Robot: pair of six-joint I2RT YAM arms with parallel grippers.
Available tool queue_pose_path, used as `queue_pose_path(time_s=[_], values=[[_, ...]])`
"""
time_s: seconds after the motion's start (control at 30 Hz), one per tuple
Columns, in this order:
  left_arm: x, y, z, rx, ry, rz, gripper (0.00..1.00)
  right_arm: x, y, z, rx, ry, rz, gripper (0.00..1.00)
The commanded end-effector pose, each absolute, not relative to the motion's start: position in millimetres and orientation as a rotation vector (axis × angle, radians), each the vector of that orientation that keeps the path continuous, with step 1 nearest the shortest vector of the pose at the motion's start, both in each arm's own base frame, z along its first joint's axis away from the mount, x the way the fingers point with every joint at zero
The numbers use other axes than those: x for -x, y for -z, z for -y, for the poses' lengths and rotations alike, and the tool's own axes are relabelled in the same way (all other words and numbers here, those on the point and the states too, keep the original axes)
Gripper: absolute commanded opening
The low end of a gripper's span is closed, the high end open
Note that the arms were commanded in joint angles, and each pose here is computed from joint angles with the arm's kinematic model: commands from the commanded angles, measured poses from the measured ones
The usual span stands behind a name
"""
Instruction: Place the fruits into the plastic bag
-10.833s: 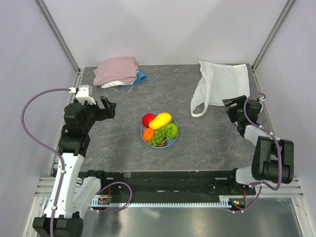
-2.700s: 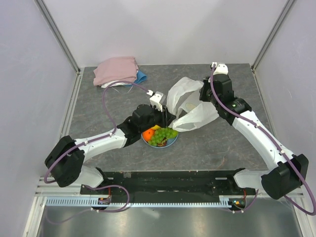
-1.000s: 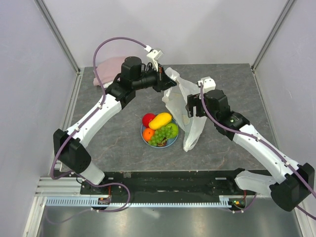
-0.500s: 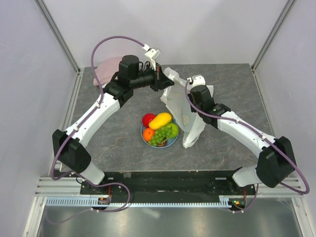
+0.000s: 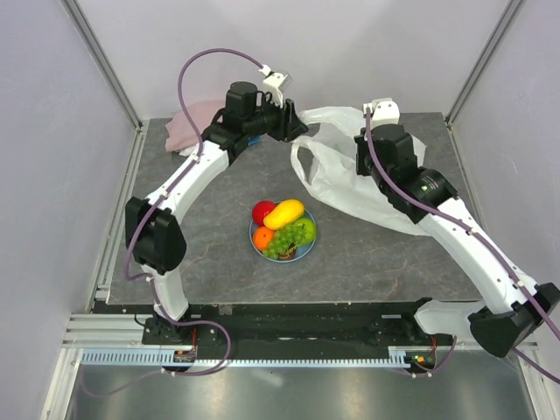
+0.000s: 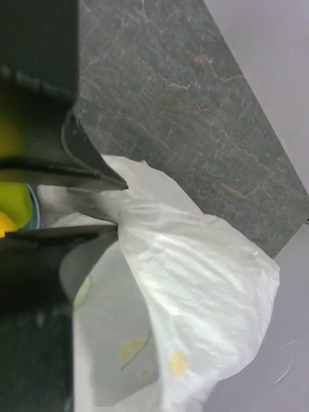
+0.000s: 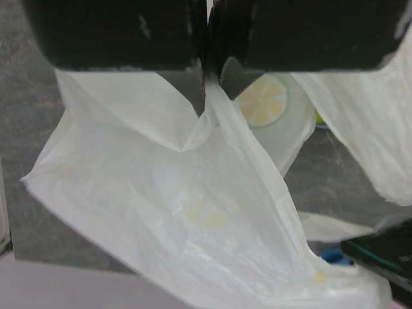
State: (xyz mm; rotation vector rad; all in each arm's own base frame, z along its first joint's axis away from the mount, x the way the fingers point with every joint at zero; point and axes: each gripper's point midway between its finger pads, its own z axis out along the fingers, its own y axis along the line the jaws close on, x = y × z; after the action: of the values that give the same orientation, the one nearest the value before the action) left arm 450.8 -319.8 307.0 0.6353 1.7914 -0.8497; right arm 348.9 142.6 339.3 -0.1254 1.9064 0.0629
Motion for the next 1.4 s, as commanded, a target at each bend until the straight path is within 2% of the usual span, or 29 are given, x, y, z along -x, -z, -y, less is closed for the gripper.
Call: queue_pose_path(time_s=[0.0,0.07,0.17,0.3,0.33,0.4,0.43,0.5,0.73,0.83,1.37], values=[[-465,-314,324,-0.671,0.809,-1.747,0.58,-341,-266,-130,0.107,0.070,-2.119,0.00],[-458,-316,322,-0.685,0.822,-1.733,0.68,-341,-256,-128,0.091,0.093,-2.137,0.00],[-437,-326,316,-0.709,0.837,-1.664,0.77,-346,-242,-123,0.055,0.127,-2.164,0.00],[-407,-336,300,-0.693,0.825,-1.591,0.83,-354,-233,-120,0.011,0.129,-2.177,0.00],[-402,-319,293,-0.675,0.810,-1.630,0.84,-354,-232,-123,0.017,0.101,-2.183,0.00],[-387,-330,283,-0.640,0.803,-1.600,0.85,-358,-232,-124,0.008,0.063,-2.176,0.00],[-380,-307,278,-0.634,0.803,-1.649,0.85,-358,-232,-128,0.018,0.028,-2.181,0.00],[-366,-304,272,-0.629,0.809,-1.638,0.85,-361,-235,-128,0.014,0.002,-2.171,0.00],[-333,-206,260,-0.606,0.857,-1.859,0.82,-364,-234,-120,0.005,-0.029,-2.175,0.00],[-320,-192,267,-0.706,0.904,-1.817,0.82,-364,-232,-114,-0.004,-0.056,-2.174,0.00],[-343,-155,291,-0.965,0.720,-1.812,0.80,-360,-232,-112,0.007,-0.189,-2.171,0.00]])
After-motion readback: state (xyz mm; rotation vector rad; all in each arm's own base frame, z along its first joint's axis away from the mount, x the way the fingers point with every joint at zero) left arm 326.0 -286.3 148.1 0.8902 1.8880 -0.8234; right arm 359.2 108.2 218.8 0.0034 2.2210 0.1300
